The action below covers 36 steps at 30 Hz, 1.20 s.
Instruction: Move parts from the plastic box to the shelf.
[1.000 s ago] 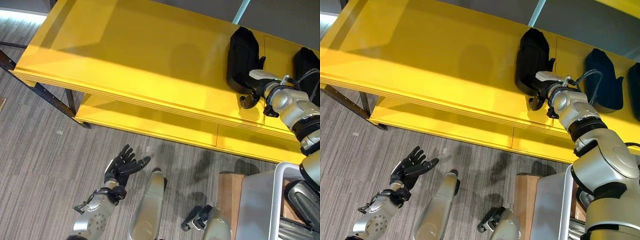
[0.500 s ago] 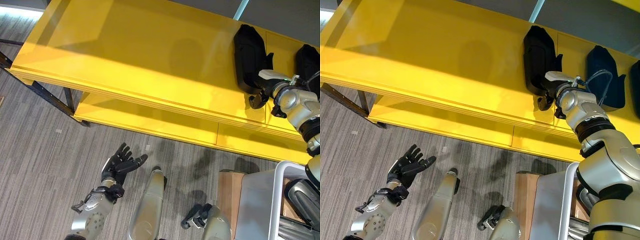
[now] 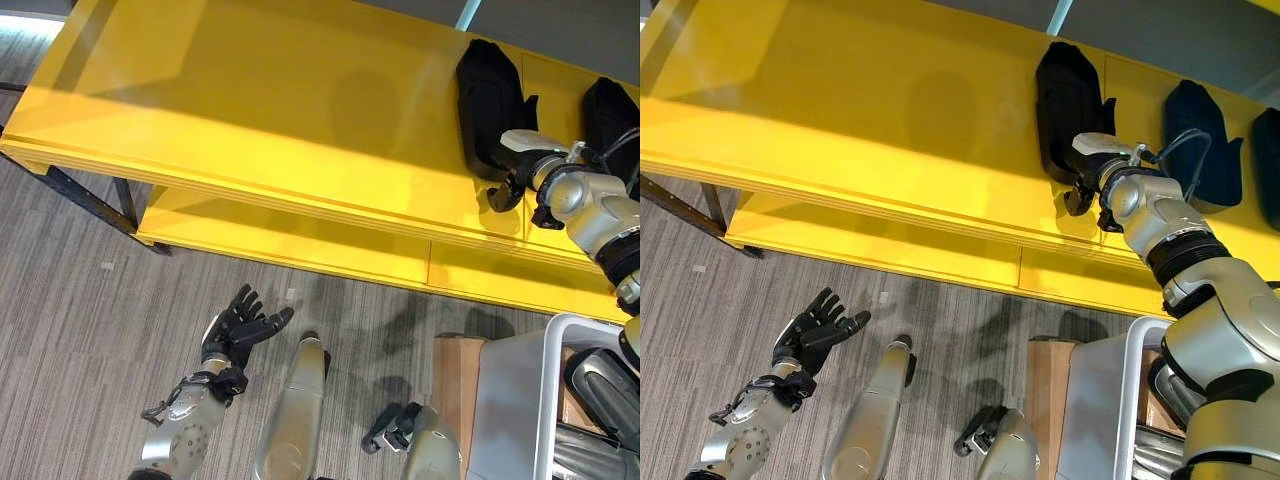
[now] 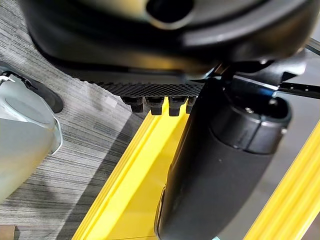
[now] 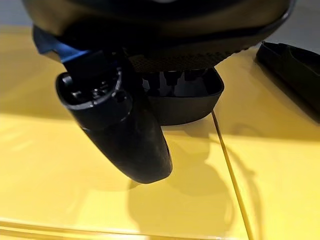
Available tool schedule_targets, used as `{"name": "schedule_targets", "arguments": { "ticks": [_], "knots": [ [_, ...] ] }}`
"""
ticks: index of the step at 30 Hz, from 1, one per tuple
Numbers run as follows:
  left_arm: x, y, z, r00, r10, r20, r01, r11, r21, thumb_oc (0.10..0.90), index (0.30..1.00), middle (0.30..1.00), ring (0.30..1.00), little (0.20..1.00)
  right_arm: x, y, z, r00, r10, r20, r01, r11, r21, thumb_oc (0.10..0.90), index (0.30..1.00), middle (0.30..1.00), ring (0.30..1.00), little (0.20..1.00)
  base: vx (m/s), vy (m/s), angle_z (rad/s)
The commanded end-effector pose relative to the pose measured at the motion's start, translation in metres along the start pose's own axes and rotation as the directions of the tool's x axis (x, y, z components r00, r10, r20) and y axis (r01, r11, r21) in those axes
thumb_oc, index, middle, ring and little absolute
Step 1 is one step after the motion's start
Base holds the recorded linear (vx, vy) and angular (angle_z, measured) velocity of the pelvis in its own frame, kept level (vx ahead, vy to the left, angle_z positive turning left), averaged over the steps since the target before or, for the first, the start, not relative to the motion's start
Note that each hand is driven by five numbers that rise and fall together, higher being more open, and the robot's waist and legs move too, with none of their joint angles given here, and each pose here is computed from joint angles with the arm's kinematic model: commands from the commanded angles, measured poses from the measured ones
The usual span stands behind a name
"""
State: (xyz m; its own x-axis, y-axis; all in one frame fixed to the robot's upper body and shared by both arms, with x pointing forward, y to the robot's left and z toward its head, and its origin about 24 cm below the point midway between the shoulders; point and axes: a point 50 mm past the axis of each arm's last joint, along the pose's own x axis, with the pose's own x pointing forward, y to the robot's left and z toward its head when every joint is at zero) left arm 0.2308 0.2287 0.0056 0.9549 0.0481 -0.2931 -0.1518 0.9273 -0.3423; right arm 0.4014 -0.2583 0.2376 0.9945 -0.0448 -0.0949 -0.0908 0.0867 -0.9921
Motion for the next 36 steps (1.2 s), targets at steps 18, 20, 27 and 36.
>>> {"name": "schedule_targets", "arguments": {
  "ticks": [18,20,27,36],
  "knots": [
    [0.001,-0.005,0.040,0.980,-0.065,0.186,0.066,0.998,0.000,0.900,1.000,1.000,1.000,1.000,-0.005,-0.051,-0.004,0.989,-0.135,-0.057,0.137,0.990,0.028,0.900,1.000,1.000,1.000,1.000,0.00,0.000,0.00],
    [0.001,-0.005,0.040,0.980,-0.064,0.187,0.065,0.998,0.000,0.900,1.000,1.000,1.000,1.000,-0.005,-0.051,-0.003,0.989,-0.133,-0.057,0.135,0.990,0.033,0.900,1.000,1.000,1.000,1.000,0.00,0.000,0.00],
    [0.001,-0.004,0.042,0.979,-0.062,0.193,0.063,0.998,0.000,0.900,1.000,1.000,1.000,1.000,-0.002,-0.050,0.007,0.991,-0.133,-0.024,0.134,0.989,0.057,0.900,1.000,1.000,1.000,1.000,0.00,0.000,0.00],
    [0.001,-0.003,0.043,0.979,-0.061,0.193,0.061,0.998,0.005,0.900,1.000,1.000,1.000,1.000,0.000,-0.053,0.025,0.990,-0.136,0.031,0.133,0.989,0.072,0.900,1.000,1.000,1.000,1.000,0.00,0.000,0.00]
  ]
}}
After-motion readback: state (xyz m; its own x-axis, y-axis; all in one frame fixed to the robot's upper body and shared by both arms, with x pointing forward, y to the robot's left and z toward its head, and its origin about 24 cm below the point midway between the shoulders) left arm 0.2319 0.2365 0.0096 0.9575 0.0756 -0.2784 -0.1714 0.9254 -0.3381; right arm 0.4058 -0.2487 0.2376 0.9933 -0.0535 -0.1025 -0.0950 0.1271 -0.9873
